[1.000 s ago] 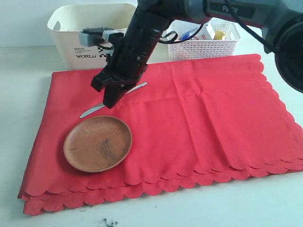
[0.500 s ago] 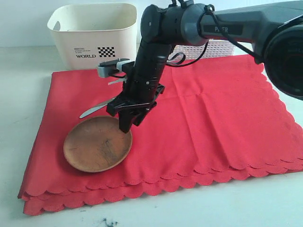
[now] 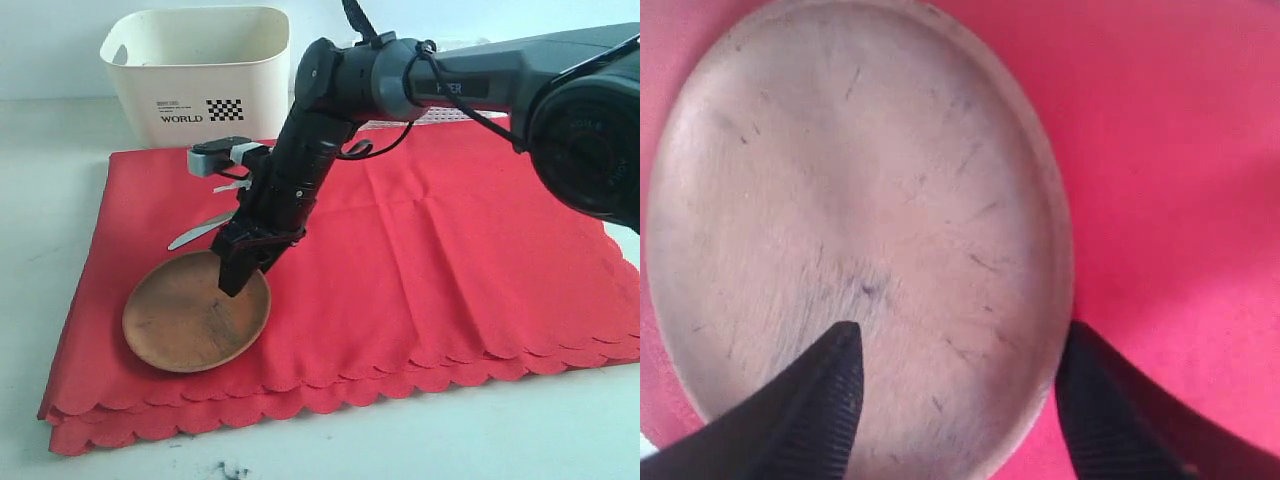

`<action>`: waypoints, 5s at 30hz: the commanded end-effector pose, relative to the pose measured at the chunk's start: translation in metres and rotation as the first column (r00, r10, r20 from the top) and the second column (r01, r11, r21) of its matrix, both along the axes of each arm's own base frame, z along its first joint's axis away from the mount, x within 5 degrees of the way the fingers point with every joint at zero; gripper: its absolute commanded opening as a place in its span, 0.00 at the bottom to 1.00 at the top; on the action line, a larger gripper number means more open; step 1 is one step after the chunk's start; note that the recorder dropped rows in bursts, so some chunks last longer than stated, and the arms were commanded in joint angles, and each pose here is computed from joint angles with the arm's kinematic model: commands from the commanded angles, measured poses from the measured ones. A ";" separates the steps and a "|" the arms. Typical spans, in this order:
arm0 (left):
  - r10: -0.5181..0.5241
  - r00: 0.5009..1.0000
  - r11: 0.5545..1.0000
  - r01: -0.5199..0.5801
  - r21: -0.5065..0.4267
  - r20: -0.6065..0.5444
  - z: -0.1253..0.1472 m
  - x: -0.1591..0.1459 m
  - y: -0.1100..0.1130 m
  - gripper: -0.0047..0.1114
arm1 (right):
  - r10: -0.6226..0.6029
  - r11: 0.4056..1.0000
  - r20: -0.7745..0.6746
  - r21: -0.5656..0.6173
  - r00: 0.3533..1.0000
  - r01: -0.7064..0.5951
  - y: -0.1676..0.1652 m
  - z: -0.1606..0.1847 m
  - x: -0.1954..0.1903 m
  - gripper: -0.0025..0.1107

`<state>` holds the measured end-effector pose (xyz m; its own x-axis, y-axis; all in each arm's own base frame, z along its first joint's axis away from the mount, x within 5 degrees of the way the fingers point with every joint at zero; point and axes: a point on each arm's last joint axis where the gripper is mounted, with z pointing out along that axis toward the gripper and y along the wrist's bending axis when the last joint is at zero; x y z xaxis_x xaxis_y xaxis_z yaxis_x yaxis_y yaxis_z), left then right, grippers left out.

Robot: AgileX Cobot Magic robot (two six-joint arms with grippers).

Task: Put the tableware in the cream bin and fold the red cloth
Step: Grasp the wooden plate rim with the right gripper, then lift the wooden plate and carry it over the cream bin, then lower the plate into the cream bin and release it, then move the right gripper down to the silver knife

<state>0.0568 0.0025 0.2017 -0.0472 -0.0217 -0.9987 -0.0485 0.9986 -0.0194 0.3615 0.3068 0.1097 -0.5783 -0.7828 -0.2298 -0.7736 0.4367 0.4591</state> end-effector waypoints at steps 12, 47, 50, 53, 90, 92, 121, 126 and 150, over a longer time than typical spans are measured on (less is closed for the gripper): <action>-0.005 1.000 1.000 0.005 0.001 0.007 0.000 0.000 0.000 0.06 | -0.016 0.999 -0.018 -0.033 1.000 0.016 -0.003 0.001 -0.001 0.02; -0.005 1.000 1.000 0.005 0.001 0.007 0.000 0.000 0.000 0.06 | -0.520 0.653 -0.158 0.561 0.840 0.509 -0.089 0.125 0.090 0.02; -0.005 1.000 1.000 0.005 0.001 0.007 0.000 0.000 0.000 0.06 | -0.536 0.565 -0.189 0.644 0.823 0.516 -0.080 0.124 0.096 0.02; -0.005 1.000 1.000 0.005 0.001 0.007 0.000 0.000 0.000 0.06 | -0.616 0.473 -0.206 0.675 0.760 0.566 -0.068 0.117 0.105 0.02; -0.005 1.000 1.000 0.005 0.001 0.007 0.000 0.000 0.000 0.06 | -0.807 0.308 -0.178 0.687 0.563 0.659 0.016 0.109 0.080 0.02; -0.005 1.000 1.000 0.005 0.001 0.007 0.000 0.000 0.000 0.06 | -0.851 0.260 -0.181 0.671 0.493 0.695 0.017 0.109 0.082 0.02; -0.005 1.000 1.000 0.005 0.001 0.007 0.000 0.000 0.000 0.06 | -0.965 -0.062 -0.228 0.677 0.129 0.734 0.002 0.134 0.106 0.39; -0.005 1.000 1.000 0.005 0.001 0.007 0.000 0.000 0.000 0.06 | -0.923 0.085 -0.208 0.708 0.322 0.701 0.015 0.138 0.097 0.45; -0.005 1.000 1.000 0.005 0.001 0.007 0.000 0.000 0.000 0.06 | -0.108 0.994 0.349 0.020 0.931 0.108 -0.025 0.134 0.001 0.02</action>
<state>0.0568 0.0025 0.2017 -0.0472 -0.0217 -0.9987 -0.0485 0.9986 -0.0194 0.3645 0.2912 0.2505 -0.5721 -0.6506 -0.4994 -0.8108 0.5407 0.2243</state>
